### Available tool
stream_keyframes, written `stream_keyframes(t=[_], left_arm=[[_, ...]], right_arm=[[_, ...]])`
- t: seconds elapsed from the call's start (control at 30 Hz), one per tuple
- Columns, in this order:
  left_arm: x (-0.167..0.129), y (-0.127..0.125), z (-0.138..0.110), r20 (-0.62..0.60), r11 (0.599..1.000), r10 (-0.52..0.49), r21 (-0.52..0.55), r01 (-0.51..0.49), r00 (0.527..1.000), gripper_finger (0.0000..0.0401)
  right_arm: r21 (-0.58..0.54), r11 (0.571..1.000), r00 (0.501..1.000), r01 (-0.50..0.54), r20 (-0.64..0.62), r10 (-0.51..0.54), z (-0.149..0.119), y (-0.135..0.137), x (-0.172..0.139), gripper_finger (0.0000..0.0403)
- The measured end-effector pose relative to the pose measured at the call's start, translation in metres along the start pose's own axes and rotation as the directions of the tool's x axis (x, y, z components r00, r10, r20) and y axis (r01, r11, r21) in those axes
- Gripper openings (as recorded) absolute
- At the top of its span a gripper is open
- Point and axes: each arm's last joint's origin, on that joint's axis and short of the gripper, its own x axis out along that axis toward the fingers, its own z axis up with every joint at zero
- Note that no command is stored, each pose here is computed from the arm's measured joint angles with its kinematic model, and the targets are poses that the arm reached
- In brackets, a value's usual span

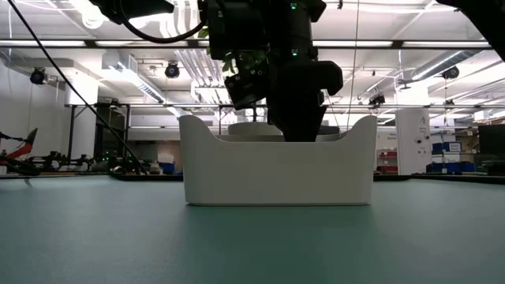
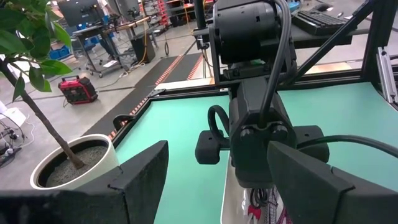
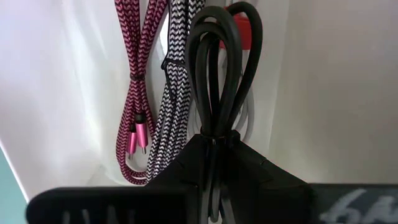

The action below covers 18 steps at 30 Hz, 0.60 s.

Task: Pick and place USB-C Cables
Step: Put the black charger cable into the white bin

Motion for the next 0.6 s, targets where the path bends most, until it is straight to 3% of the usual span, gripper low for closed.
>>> stream_keyframes(t=[0.6], left_arm=[[0.0001,-0.0001,-0.0001,0.0,1.0,0.0,0.0,0.0,1.0,0.0258]], right_arm=[[-0.001,1.0,1.0,-0.002,0.017,0.002,0.0016,0.0002,0.0001,0.0034]])
